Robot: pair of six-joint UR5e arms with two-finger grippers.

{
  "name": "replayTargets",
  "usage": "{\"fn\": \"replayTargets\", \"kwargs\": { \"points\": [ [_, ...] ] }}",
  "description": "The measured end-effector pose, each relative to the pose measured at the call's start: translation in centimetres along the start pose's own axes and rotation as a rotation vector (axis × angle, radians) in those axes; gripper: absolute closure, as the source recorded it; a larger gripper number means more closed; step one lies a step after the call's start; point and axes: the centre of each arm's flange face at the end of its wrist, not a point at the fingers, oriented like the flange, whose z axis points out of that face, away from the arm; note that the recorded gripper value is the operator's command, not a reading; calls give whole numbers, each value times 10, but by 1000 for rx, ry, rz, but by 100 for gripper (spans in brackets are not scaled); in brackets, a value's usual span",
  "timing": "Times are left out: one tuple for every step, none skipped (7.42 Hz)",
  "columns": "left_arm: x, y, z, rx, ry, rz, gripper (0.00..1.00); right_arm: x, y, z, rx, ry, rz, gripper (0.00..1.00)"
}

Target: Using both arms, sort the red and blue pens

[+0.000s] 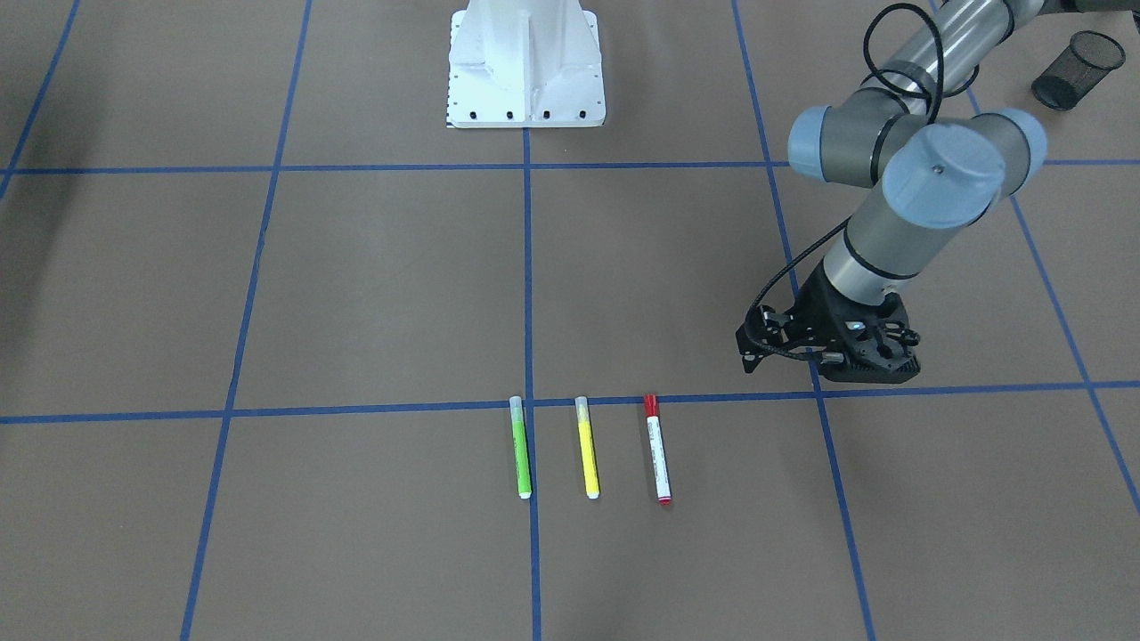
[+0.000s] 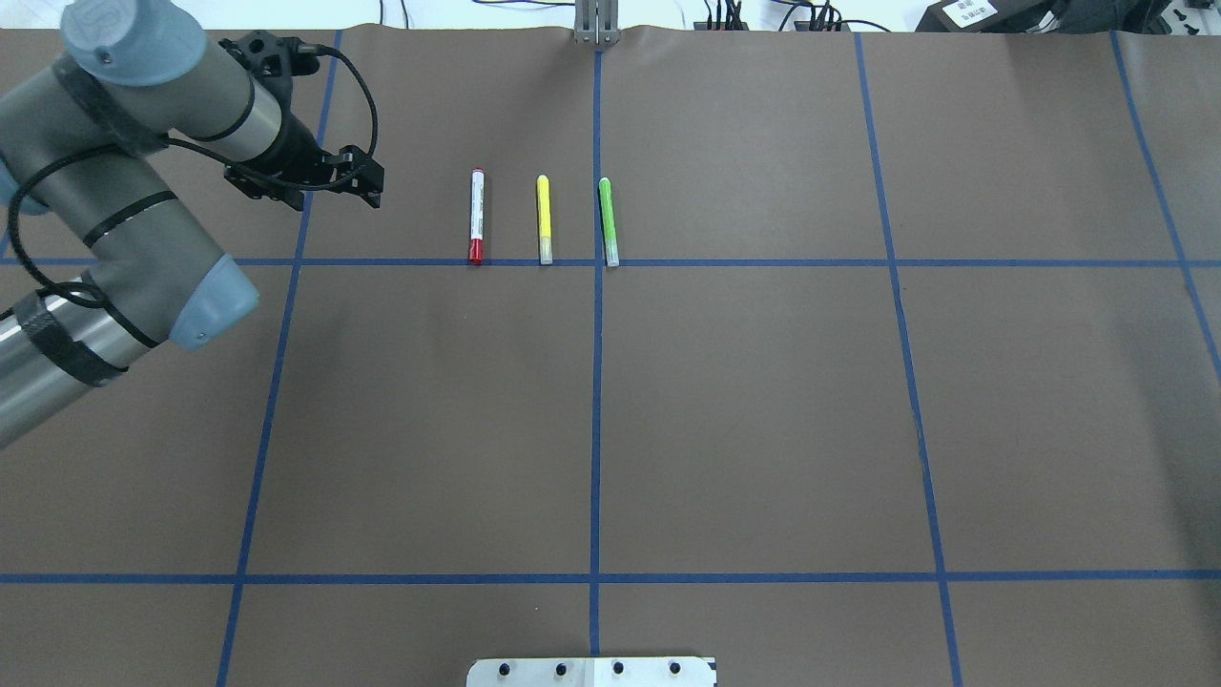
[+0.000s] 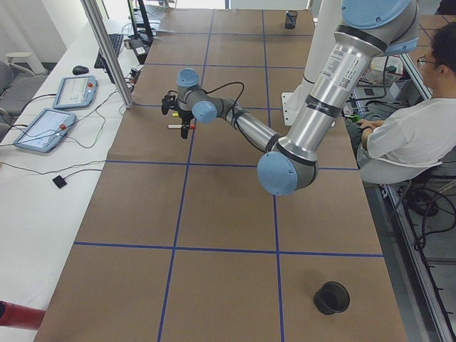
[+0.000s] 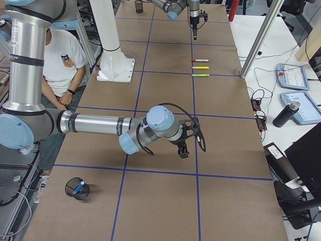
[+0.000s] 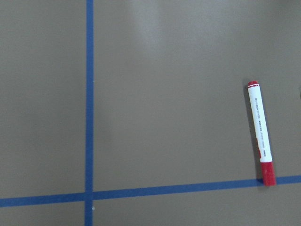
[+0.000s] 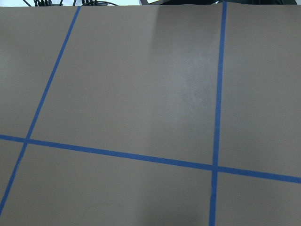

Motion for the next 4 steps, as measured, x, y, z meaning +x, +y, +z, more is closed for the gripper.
{"fn": "replayTargets", "kwargs": {
  "points": [
    [23, -10, 18, -20, -11, -18, 2, -18, -23, 10, -26, 0, -9, 0],
    [47, -21, 38, -43, -27, -36, 6, -29, -35, 17, -41, -1, -17, 0],
    [69, -29, 55, -64, -42, -45, 10, -35, -40, 20, -47, -3, -21, 0],
    [87, -34, 68, -81, -54, -46, 17, -39, -42, 22, -49, -5, -22, 0]
  ]
}}
